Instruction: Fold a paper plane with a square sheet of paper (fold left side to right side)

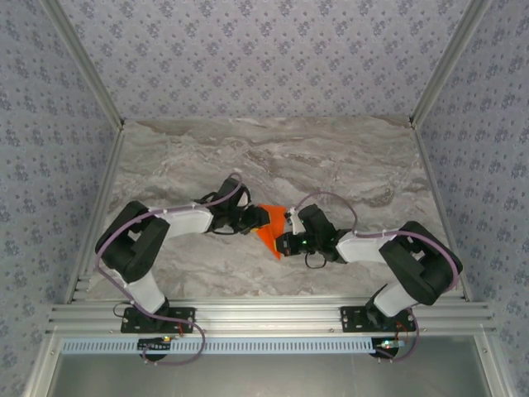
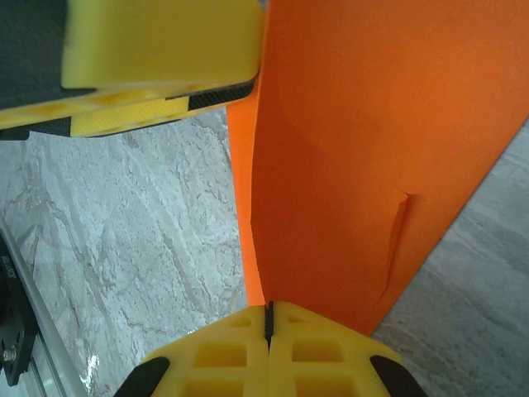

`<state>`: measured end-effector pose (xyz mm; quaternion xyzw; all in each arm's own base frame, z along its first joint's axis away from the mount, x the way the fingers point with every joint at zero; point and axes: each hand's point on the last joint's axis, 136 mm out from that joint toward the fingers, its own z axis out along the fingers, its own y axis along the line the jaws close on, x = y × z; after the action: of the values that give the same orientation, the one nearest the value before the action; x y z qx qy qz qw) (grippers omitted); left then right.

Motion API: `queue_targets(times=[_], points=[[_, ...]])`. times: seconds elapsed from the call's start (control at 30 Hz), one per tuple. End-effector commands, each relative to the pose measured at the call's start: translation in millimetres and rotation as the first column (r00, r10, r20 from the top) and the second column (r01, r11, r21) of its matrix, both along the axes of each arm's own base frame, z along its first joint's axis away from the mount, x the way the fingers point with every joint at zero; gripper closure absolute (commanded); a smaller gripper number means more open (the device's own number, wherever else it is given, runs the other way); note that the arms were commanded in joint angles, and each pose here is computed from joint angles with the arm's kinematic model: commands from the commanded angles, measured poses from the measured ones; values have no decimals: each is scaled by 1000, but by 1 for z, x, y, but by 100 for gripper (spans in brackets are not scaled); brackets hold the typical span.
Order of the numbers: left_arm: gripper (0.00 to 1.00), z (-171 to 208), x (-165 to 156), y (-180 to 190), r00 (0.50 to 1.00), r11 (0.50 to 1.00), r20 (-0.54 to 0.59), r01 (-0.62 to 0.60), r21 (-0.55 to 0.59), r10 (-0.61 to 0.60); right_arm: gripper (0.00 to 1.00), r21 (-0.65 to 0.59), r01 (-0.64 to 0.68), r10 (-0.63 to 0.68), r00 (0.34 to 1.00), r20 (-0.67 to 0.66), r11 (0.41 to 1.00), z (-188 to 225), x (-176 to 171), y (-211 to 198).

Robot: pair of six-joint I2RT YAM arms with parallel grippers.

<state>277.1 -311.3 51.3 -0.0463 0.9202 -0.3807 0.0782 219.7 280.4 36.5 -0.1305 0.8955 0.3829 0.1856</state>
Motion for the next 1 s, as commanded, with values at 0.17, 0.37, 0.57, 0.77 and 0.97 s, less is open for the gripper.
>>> queue_targets(times=[0.17, 0.37, 0.57, 0.77, 0.97], points=[[61, -2, 5, -13, 1000, 1000, 1, 20, -6, -20, 100, 4, 19, -19, 999, -32, 1000, -9, -3, -6], [61, -6, 6, -13, 1000, 1000, 3, 12, -1, -12, 100, 14, 47, -46, 997, -63, 999, -14, -3, -9], [52, 14, 8, -6, 998, 1000, 68, -6, -15, 7, 100, 5, 49, -49, 995, -85, 999, -20, -4, -9], [47, 25, 5, 11, 993, 999, 111, -38, 10, 37, 100, 10, 60, -59, 994, -90, 998, -21, -2, -10], [63, 11, 1, 16, 995, 998, 84, -53, 24, 51, 100, 39, 66, -63, 994, -85, 997, -16, -1, -8]])
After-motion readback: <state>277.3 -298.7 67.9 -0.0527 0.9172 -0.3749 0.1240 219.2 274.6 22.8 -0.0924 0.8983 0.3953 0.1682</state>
